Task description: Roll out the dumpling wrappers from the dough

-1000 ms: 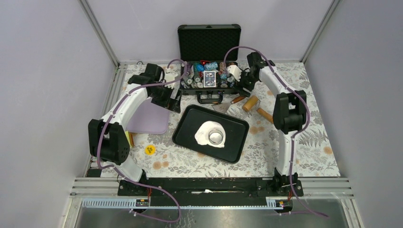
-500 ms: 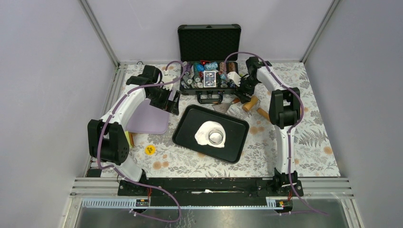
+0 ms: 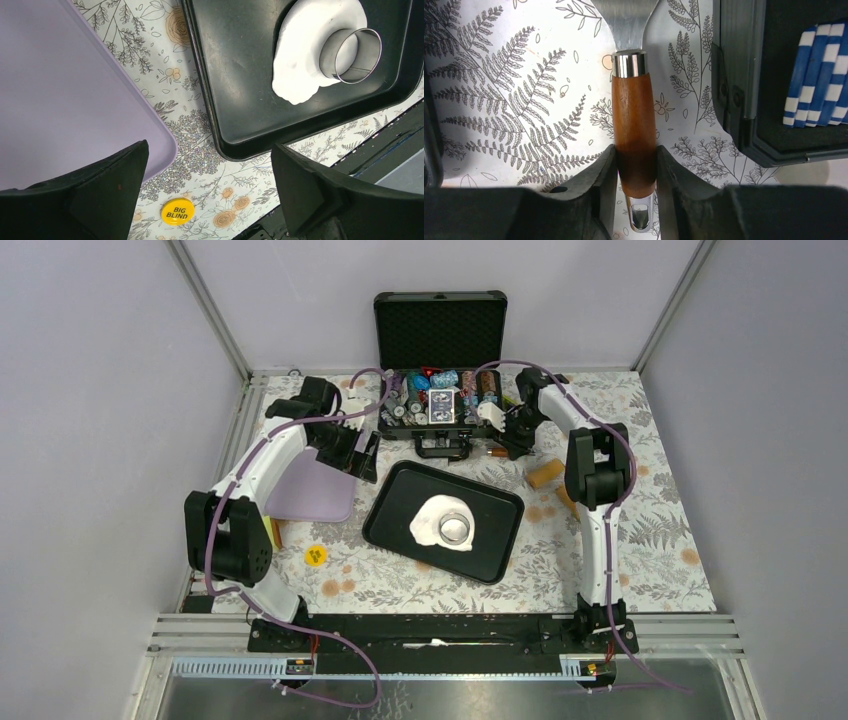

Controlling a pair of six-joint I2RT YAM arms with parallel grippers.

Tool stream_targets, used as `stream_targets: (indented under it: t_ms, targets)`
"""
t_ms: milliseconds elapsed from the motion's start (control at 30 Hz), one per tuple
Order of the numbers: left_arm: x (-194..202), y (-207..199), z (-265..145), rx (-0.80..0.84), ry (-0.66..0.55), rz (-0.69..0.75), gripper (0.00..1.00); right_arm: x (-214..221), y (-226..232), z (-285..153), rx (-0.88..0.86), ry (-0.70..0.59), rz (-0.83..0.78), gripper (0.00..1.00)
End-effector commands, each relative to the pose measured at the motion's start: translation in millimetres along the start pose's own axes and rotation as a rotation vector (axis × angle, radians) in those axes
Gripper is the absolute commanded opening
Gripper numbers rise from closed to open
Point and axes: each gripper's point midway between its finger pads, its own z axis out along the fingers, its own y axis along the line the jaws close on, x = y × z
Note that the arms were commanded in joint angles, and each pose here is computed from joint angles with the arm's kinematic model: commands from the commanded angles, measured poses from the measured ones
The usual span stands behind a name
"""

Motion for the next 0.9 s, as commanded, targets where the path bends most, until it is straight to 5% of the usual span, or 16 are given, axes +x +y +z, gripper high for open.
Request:
stream_targets:
  t_ms: [0,267,633,867]
  targets:
    - [-22.9,-3.8,-14.4,0.013,-0.050,0.060,0.99,20.4,12.2,0.3,-0.022,0.079,-0.039,0.15]
    - [-60.5,-20.5,-43.1,0.055,-0.108,0.096,0.99,19.9,8.5,-63.3,0.122,0.174,-0.194,0.00]
    - [-98.5,-72.4,-52.3,0.114,-0.168,0.204,0.99,34.5,0.3,-146.6,0.270,0.413,-0.275,0.00]
    - [-138.8,-111.5,-71.7,0.180,-0.271,0.272,0.99,25.5,28.6,-194.1,0.359,0.409,-0.355,0.00]
